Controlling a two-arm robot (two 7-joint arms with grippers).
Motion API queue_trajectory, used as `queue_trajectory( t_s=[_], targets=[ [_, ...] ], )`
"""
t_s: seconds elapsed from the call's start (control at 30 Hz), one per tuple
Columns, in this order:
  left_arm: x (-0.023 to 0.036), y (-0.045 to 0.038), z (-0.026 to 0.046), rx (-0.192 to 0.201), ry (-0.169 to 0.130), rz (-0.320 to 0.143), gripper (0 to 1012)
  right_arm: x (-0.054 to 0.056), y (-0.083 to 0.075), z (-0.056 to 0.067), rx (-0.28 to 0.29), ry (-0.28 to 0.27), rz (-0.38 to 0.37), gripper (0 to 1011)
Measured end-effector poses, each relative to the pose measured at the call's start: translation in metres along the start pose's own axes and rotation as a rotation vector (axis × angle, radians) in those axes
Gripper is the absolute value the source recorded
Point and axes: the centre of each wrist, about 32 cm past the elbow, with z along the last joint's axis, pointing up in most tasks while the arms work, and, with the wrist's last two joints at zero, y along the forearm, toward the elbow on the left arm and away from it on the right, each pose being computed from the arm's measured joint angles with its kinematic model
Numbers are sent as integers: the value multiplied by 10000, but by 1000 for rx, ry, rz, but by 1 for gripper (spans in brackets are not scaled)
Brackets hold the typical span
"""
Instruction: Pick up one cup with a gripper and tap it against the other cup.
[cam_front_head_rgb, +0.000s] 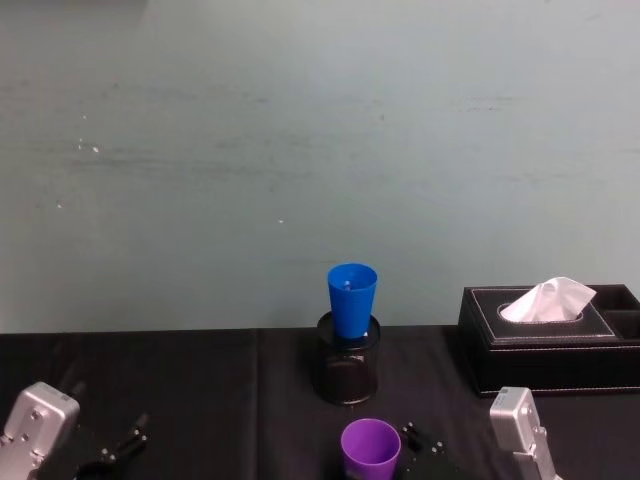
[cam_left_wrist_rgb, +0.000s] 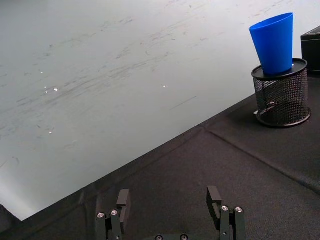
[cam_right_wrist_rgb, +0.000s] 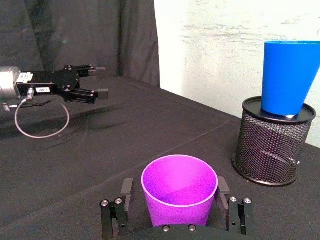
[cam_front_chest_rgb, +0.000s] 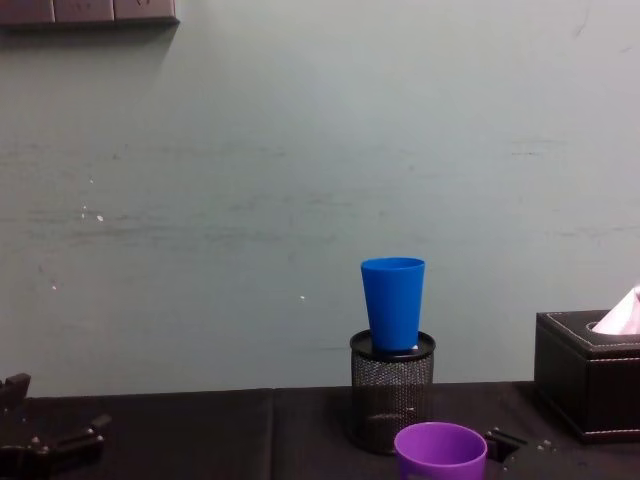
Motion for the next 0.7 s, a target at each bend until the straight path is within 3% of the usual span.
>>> queue_trajectory(
  t_s=[0.27, 0.57, 0.7],
  targets=[
    [0, 0, 0, 0, 0, 0, 1000, 2, -4, 2, 1, -1, 0, 996],
    [0, 0, 0, 0, 0, 0, 1000, 0, -6, 3, 2, -3, 0, 802],
    [0, 0, 0, 0, 0, 0, 1000, -1, -7, 3, 2, -3, 0, 777]
  ],
)
